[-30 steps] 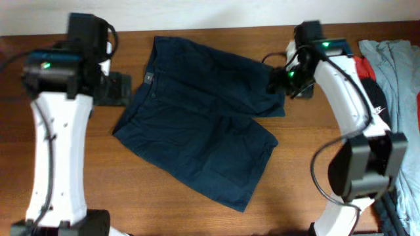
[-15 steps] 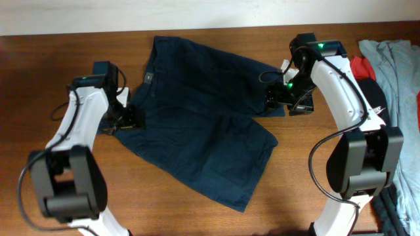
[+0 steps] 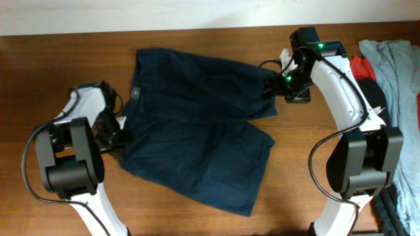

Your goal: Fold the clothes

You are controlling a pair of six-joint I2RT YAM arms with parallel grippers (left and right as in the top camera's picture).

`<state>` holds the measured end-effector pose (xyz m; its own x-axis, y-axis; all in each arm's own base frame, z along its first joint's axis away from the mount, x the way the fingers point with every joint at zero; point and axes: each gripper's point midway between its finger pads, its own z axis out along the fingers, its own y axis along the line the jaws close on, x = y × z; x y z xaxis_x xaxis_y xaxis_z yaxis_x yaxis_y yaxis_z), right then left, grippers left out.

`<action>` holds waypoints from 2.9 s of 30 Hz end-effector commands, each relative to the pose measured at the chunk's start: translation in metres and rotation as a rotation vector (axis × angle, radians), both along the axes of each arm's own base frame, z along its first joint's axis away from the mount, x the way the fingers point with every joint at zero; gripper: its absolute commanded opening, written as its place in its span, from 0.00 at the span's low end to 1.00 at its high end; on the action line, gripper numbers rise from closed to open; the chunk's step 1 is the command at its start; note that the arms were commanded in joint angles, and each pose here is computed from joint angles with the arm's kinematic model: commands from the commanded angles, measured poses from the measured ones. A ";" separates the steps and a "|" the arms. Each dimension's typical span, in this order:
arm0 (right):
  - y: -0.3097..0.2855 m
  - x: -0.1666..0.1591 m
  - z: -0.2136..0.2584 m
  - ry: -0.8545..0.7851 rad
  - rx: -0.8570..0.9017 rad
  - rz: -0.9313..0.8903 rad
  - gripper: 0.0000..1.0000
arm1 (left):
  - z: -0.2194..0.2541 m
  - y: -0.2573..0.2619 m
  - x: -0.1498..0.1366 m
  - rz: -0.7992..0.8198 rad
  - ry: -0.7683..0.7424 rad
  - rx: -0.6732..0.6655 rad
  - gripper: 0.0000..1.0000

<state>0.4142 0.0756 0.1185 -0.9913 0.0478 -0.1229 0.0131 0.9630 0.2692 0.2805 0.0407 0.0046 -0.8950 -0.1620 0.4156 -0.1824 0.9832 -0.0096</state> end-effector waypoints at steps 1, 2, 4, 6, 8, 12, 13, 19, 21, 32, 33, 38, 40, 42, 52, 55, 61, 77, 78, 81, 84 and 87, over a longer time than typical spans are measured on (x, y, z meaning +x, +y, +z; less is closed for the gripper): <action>0.005 0.013 0.007 -0.053 0.028 -0.031 0.71 | -0.002 0.025 -0.013 0.076 0.047 0.025 0.01; 0.006 0.017 0.002 -0.061 0.029 -0.029 0.62 | -0.002 0.028 -0.014 0.087 0.048 0.024 0.01; 0.010 0.024 -0.008 -0.066 0.035 -0.018 0.61 | -0.002 0.029 -0.014 0.089 0.046 0.025 0.01; 0.013 0.030 -0.020 -0.074 0.028 0.024 0.63 | -0.004 0.029 -0.012 0.086 0.036 0.027 0.01; 0.017 0.030 -0.041 -0.037 0.028 0.043 0.65 | -0.004 0.030 -0.010 0.078 0.031 0.034 0.01; 0.025 0.030 -0.071 0.023 0.067 0.049 0.66 | -0.005 0.031 -0.010 0.077 0.026 0.038 0.01; 0.036 0.035 -0.080 0.022 0.134 0.059 0.66 | -0.005 0.031 -0.009 0.077 0.025 0.039 0.01; 0.048 0.051 -0.085 0.000 0.216 0.000 0.52 | -0.005 0.031 -0.009 0.075 0.025 0.042 0.01; 0.052 0.050 -0.083 0.000 0.233 0.004 0.38 | -0.005 0.031 -0.009 0.075 0.024 0.042 0.01; 0.007 0.133 -0.044 -0.352 0.249 -0.053 0.04 | -0.005 0.035 -0.011 0.066 0.031 0.062 0.01; 0.002 0.139 -0.041 -0.383 0.249 -0.059 0.04 | -0.005 0.035 -0.011 0.066 0.031 0.062 0.01; -0.011 0.164 -0.024 -0.512 0.247 -0.064 0.36 | -0.004 0.037 -0.011 0.062 0.034 0.070 0.01; -0.011 0.164 -0.024 -0.513 0.247 -0.064 0.67 | -0.004 0.038 -0.012 0.058 0.037 0.079 0.01; -0.014 0.160 -0.029 -0.485 0.237 -0.074 0.68 | -0.004 0.039 -0.012 0.056 0.040 0.082 0.01; -0.013 0.101 -0.066 -0.179 0.222 -0.138 0.53 | -0.005 0.039 -0.011 0.057 0.031 0.083 0.01; -0.009 0.081 -0.073 -0.087 0.220 -0.137 0.66 | -0.004 0.038 -0.012 0.057 0.040 0.081 0.01; -0.008 0.073 -0.073 -0.068 0.235 -0.097 0.64 | -0.005 0.039 -0.009 0.059 0.024 0.081 0.02; 0.083 0.088 -0.078 -0.174 0.358 0.111 0.15 | -0.005 0.039 -0.010 0.058 0.027 0.080 0.02; 0.087 0.084 -0.078 -0.162 0.358 0.119 0.13 | -0.005 0.039 -0.010 0.058 0.027 0.080 0.02; 0.100 0.069 -0.078 -0.135 0.349 0.181 0.13 | -0.005 0.039 -0.009 0.059 0.027 0.080 0.02; 0.097 0.059 -0.084 -0.098 0.306 0.199 0.28 | -0.005 0.039 -0.009 0.059 0.024 0.081 0.03; 0.080 0.059 -0.086 -0.095 0.253 0.189 0.42 | -0.006 0.039 -0.008 0.059 0.020 0.082 0.03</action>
<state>0.4664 0.1707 0.0251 -0.9794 -0.0848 -0.1832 -0.1716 0.8281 0.5337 0.2742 0.0780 0.0036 -0.8807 -0.2388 0.4090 -0.2348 0.9701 0.0607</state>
